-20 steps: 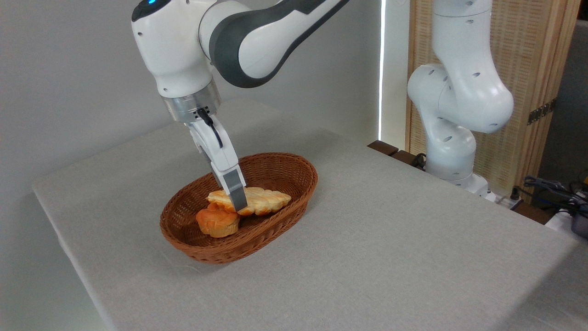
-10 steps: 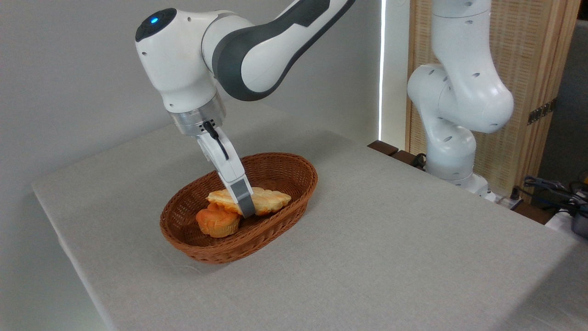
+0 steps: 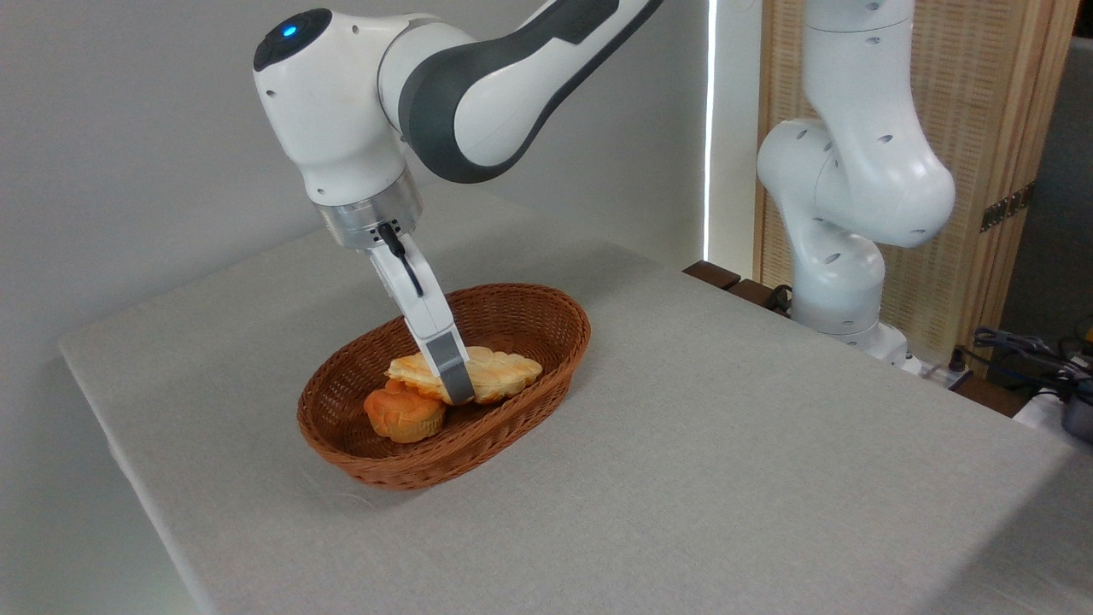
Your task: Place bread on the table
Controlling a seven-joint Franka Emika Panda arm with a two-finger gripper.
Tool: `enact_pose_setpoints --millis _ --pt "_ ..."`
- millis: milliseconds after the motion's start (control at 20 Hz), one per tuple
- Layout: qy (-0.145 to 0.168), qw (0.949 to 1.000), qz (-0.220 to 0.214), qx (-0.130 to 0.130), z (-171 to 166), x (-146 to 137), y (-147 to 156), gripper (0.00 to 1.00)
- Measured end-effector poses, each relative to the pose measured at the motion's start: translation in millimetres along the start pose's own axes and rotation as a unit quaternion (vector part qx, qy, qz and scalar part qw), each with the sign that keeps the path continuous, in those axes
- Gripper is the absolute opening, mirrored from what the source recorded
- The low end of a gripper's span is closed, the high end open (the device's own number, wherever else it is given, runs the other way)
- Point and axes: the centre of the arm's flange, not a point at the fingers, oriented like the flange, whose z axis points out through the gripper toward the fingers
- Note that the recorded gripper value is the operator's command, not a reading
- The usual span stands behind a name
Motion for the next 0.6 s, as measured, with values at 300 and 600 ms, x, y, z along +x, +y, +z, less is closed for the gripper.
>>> enact_pose_setpoints --millis 300,600 --pt "0.0 1.0 0.002 0.0 -0.2 -0.2 0.2 0.47" --pt "0.0 1.0 0.002 0.001 -4.5 -1.6 2.2 0.48"
